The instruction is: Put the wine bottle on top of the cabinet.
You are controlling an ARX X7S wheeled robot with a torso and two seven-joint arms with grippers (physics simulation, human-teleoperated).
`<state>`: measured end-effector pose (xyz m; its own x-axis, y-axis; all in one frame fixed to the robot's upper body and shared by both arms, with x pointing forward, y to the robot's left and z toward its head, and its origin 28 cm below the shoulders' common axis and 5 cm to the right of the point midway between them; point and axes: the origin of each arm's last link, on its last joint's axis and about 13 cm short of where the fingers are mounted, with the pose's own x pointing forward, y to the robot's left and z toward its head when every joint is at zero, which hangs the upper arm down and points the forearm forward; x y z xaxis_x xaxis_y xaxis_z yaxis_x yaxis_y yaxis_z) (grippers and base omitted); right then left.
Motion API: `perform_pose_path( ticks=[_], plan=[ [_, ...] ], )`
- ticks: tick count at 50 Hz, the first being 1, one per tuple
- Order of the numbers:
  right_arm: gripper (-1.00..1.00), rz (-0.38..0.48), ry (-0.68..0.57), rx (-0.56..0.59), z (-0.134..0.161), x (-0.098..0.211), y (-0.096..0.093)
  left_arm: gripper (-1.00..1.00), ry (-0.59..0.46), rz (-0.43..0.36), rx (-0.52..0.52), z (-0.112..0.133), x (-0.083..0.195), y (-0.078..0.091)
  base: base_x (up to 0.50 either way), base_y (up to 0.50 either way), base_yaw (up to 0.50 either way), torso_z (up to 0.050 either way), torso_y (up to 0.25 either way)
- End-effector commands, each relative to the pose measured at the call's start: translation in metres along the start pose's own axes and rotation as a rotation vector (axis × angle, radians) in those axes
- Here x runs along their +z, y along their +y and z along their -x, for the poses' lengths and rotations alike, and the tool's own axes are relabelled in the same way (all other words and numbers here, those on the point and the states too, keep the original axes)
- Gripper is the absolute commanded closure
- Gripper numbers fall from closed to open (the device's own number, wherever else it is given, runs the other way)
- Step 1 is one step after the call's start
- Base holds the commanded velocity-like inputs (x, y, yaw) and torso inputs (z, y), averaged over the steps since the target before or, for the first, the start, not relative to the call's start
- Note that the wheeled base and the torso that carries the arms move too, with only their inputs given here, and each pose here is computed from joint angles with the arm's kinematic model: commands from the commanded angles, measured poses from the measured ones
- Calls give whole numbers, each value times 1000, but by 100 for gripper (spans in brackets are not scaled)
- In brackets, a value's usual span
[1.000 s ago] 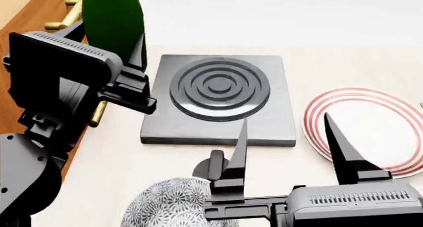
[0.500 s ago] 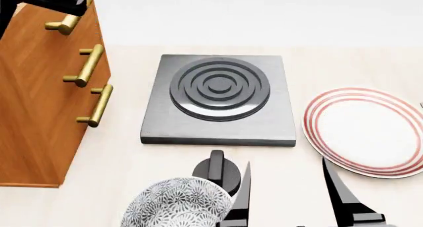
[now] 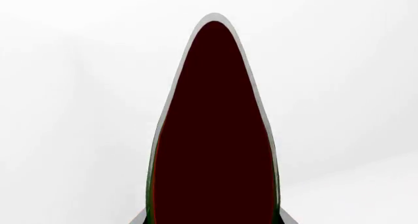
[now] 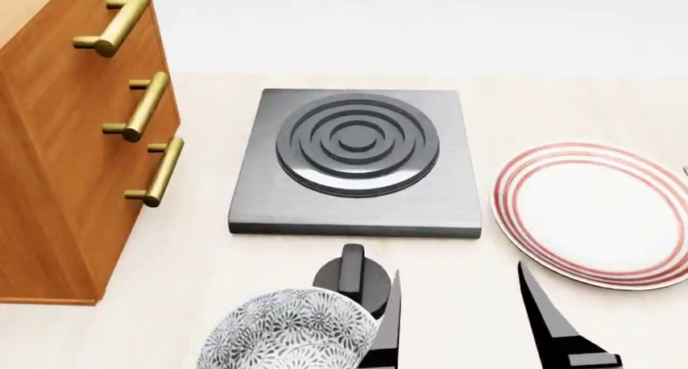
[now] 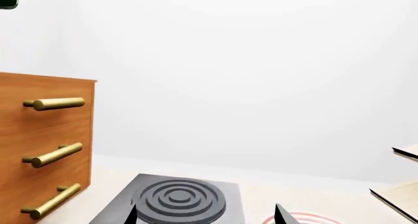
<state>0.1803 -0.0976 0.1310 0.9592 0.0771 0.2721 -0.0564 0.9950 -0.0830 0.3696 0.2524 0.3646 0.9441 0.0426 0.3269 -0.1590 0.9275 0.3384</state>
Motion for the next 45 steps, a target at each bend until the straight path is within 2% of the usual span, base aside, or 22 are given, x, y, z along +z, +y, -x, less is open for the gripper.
perform_pose_path(
  ticks=[1,11,13,19,20,22,23,37,41,45],
  plan=[
    [-100,-1,7,9,1,-1,1,100,86,-23,83,-21,-9,12,0,0,0,0,0],
    [-100,-4,5,7,1,1,0,100,150,4,120,-28,-22,16,0,0,0,0,1],
    [-100,-4,5,7,1,1,0,100,151,53,136,-27,-25,17,0,0,0,0,0],
    [-100,-4,6,4,1,1,0,100,176,49,147,-22,-31,22,0,0,0,0,2],
    [-100,-3,6,5,1,1,0,100,180,61,152,-21,-32,23,0,0,0,0,0],
    [-100,-4,6,6,1,1,0,100,182,154,188,-20,-34,24,0,0,0,0,0],
    [-100,-3,7,6,0,1,0,100,184,168,190,-20,-34,25,0,0,0,0,0],
    [-100,-7,14,1,0,-2,0,100,229,283,209,-15,-52,25,0,0,0,1,1],
    [-100,-6,13,0,0,-2,-1,100,236,246,202,-14,-53,25,0,0,0,0,0],
    [-100,-5,14,3,0,-2,1,100,242,266,208,-12,-56,25,0,0,0,0,0]
  ],
)
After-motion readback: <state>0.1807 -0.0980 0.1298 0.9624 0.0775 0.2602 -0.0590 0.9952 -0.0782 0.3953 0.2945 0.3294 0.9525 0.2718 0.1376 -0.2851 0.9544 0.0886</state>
